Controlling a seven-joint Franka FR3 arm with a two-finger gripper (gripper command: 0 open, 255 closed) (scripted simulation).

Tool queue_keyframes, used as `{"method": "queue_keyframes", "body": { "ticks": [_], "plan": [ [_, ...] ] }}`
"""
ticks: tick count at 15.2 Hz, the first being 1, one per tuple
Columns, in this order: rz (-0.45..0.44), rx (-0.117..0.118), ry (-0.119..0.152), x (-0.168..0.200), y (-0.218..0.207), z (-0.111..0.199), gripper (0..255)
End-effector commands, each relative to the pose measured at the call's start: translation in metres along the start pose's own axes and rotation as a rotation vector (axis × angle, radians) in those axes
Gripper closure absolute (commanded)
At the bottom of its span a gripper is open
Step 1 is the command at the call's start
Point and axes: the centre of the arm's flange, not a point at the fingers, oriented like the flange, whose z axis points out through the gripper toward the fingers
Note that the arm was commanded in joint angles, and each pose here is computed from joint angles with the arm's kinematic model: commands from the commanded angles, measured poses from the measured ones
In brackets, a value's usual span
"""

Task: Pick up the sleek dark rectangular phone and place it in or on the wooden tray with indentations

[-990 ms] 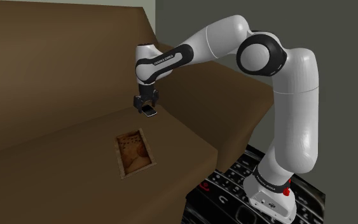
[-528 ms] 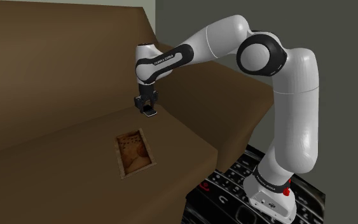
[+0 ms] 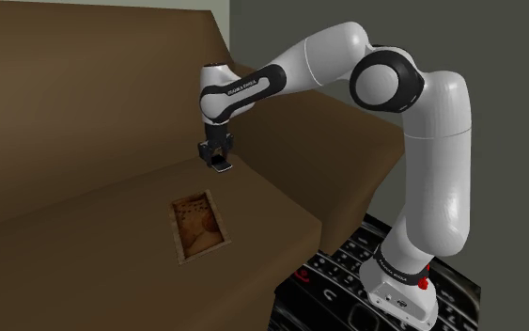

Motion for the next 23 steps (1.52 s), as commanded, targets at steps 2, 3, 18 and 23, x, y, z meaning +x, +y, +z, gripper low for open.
{"method": "queue_keyframes", "body": {
  "ticks": [2,3,18,23],
  "plan": [
    [0.000,0.000,-0.001,-0.001,0.000,-0.013,255],
    [0.000,0.000,-0.001,-0.001,-0.001,-0.018,255],
    [0.000,0.000,-0.001,-0.004,-0.004,-0.097,255],
    [0.000,0.000,-0.001,-0.005,-0.005,-0.123,255]
  ]
}}
